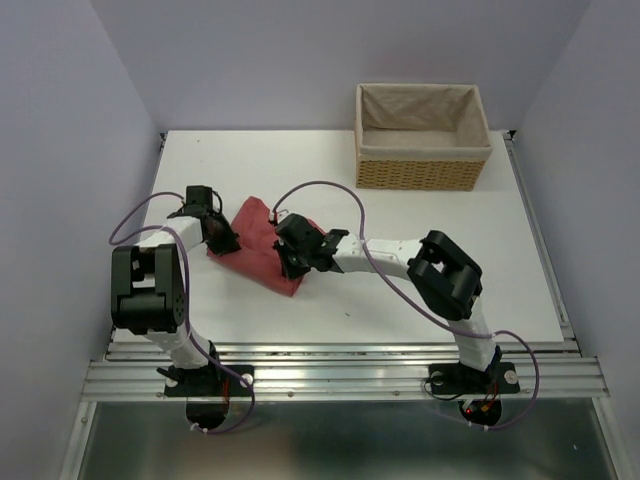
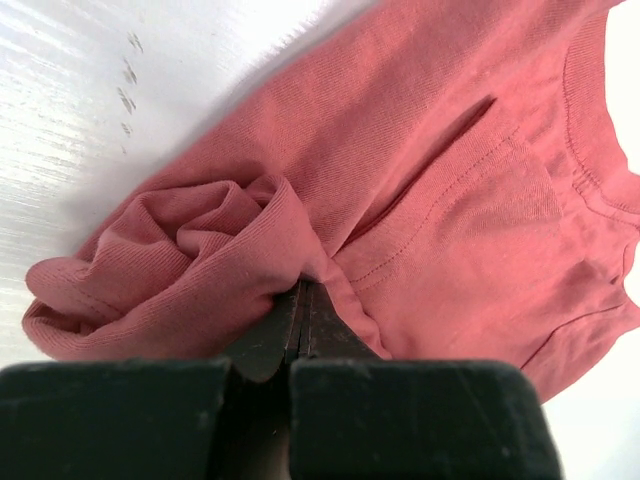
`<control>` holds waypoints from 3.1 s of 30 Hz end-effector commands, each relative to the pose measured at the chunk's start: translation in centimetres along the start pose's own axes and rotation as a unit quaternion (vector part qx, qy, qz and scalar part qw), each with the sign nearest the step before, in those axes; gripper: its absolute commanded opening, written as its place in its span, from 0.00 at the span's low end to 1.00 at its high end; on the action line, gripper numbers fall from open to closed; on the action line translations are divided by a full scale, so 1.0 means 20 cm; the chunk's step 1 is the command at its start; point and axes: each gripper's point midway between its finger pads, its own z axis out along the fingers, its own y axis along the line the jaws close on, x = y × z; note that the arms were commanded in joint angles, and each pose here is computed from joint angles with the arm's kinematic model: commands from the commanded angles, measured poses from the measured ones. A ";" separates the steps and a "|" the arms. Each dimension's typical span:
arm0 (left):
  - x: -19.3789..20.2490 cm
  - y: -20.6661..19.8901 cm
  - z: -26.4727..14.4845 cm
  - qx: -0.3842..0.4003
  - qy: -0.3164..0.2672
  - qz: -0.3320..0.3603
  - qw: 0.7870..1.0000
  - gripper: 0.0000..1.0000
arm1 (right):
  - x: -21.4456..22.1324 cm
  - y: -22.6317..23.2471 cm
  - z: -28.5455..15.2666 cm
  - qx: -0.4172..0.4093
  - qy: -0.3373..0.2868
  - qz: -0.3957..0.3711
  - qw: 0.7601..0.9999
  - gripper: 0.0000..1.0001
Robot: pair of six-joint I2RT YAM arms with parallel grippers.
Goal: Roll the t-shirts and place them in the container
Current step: Roll the T-shirt to the center of the board.
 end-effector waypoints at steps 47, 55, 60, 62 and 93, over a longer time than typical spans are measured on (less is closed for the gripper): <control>0.25 -0.13 -0.12 0.016 0.018 0.042 0.999 0.00 | 0.18 -0.12 0.06 0.010 0.036 0.061 0.997 0.01; 0.00 -0.09 -0.40 -0.013 -0.076 0.025 0.997 0.00 | 0.14 -0.12 0.01 0.007 0.022 0.044 0.999 0.01; -0.02 0.05 -0.35 -0.048 -0.072 0.002 0.996 0.00 | 0.13 -0.11 0.01 0.003 0.021 0.041 0.999 0.01; -0.05 0.11 -0.32 -0.063 -0.078 -0.014 0.995 0.00 | 0.12 -0.11 0.01 0.003 0.020 0.041 0.999 0.01; -0.34 -0.03 -0.73 -0.044 -0.204 0.010 0.978 0.00 | -0.26 0.04 -0.29 -0.039 -0.070 0.014 0.997 0.01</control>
